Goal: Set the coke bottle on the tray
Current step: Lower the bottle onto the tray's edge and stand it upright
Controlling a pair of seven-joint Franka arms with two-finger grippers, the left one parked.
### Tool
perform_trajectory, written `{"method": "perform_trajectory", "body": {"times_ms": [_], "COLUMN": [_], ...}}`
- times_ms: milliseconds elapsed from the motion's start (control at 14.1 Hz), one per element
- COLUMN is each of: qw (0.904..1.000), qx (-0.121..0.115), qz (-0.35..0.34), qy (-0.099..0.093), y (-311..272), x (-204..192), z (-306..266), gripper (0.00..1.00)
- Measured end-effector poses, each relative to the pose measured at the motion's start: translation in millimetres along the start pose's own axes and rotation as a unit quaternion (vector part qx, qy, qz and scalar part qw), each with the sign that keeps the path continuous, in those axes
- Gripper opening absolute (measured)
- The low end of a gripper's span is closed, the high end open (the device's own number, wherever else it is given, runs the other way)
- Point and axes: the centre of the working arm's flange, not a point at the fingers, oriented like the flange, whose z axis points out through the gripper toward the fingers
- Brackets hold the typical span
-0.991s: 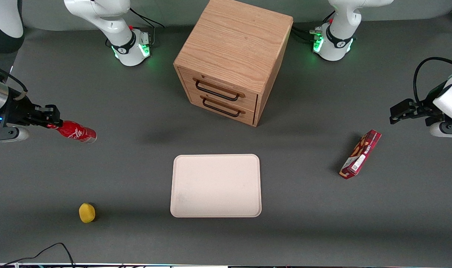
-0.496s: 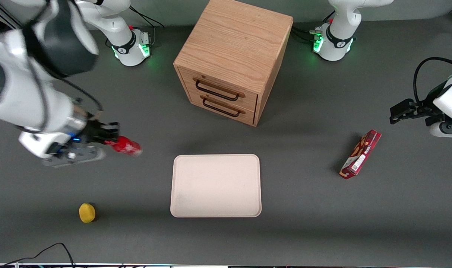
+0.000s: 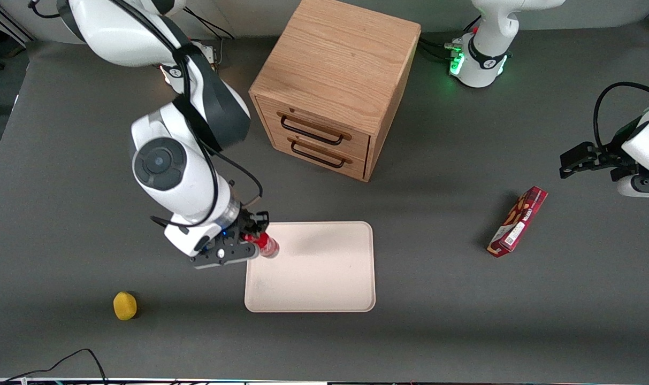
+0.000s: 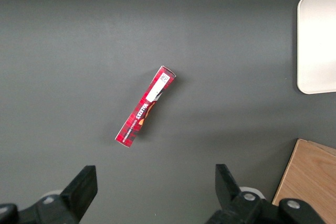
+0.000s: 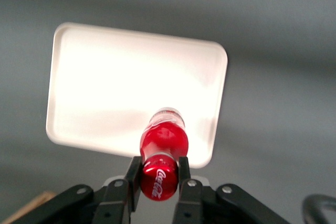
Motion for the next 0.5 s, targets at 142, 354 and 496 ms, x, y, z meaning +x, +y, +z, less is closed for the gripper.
{"method": "perform_trajectory", "body": {"times_ms": [142, 354, 496], "qw": [0.9998, 0.999, 0.9984], "qx": [0.004, 0.001, -0.004], "qz": [0.007, 0.016, 0.021], "qy": [0.021, 0.042, 0.052], "y": [6.7, 18.0, 26.7], "x": [14.4, 28.7, 34.8], "z": [29.6, 69.2, 86.4], "gripper": [0.31, 0.31, 0.31]}}
